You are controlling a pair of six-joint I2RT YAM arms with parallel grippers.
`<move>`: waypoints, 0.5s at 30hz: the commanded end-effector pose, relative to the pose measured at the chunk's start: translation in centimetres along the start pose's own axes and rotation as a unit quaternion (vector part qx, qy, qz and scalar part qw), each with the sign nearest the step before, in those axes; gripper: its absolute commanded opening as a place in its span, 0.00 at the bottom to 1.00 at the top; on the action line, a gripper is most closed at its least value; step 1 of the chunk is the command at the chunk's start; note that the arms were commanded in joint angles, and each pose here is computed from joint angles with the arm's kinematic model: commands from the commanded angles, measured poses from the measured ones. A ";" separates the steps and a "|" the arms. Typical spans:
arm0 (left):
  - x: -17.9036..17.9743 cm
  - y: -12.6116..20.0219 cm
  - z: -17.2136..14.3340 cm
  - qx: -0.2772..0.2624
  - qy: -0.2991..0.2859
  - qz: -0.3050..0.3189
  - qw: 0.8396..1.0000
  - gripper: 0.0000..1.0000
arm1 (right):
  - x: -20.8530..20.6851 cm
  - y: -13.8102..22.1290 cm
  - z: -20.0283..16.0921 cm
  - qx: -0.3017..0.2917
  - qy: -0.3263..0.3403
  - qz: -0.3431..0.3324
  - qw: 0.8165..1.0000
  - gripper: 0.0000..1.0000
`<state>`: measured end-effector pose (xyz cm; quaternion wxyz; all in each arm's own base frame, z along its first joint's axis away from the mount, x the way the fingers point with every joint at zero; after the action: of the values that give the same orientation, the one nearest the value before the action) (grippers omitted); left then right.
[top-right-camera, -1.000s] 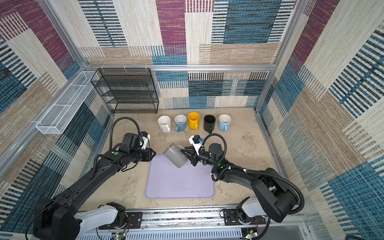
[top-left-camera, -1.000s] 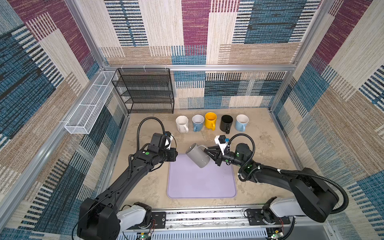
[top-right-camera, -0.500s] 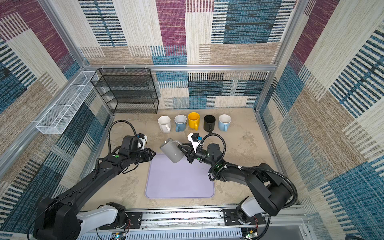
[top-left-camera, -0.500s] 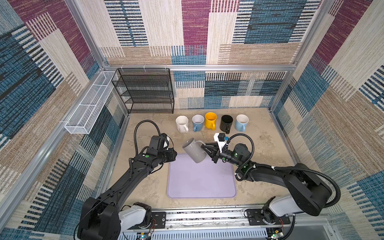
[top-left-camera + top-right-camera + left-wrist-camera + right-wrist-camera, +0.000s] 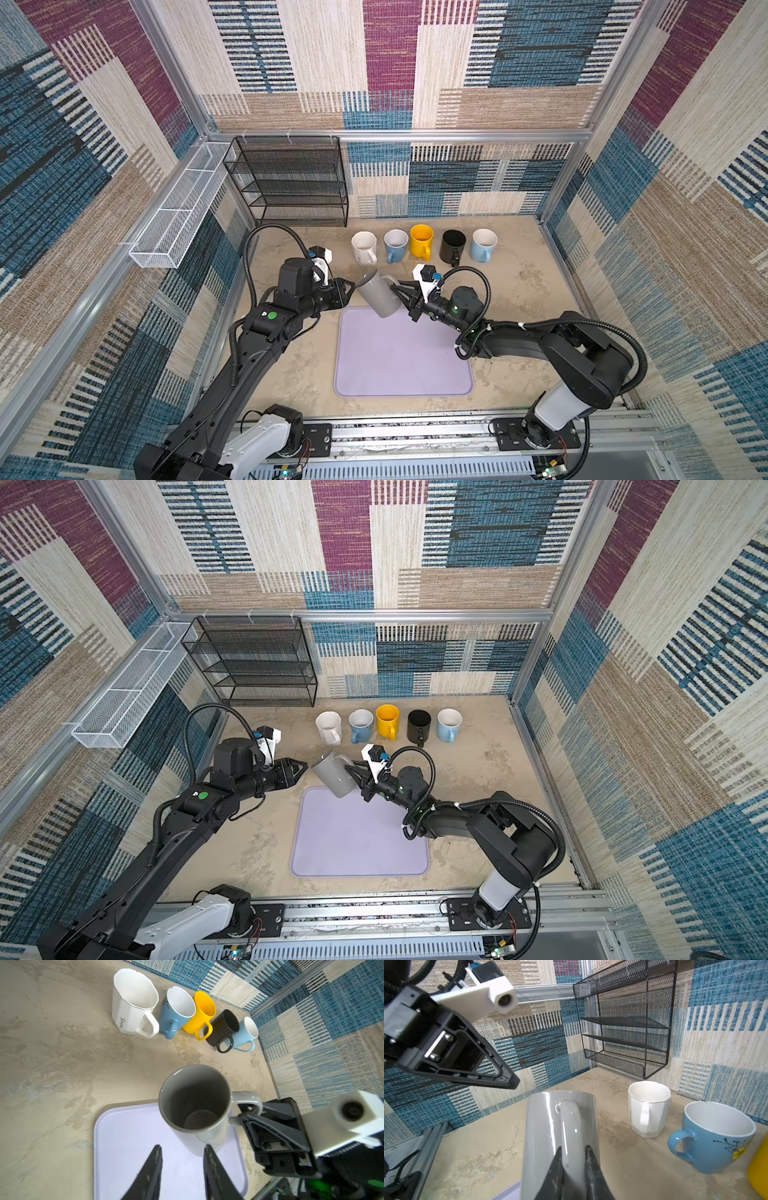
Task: Turn the mug right side up
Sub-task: Pass the mug.
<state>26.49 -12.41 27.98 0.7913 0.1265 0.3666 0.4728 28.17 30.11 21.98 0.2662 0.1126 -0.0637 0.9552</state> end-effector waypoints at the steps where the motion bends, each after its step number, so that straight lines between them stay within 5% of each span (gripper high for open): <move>1: -0.3 0.6 -0.3 0.027 0.047 0.002 0.999 0.38 | 0.5 -0.3 2.2 -0.052 0.045 -0.002 0.998 0.00; 15: -3.4 1.0 0.6 0.127 0.147 -0.061 0.979 0.43 | 1.9 -1.8 1.1 -0.009 0.173 -0.049 0.984 0.00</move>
<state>26.32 -14.48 30.51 0.7529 0.1200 0.5043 0.4056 27.56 32.37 21.52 0.2979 0.0023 0.0041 0.9546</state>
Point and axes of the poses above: each gripper's point midway between its finger pads, its own y axis back along the fingers, its own x axis along the line the jaws close on, z = x × y, the point moved 5 cm from there along y, back along the fingers, and after that the axes turned 7 degrees about -y, right-handed, at the moved point
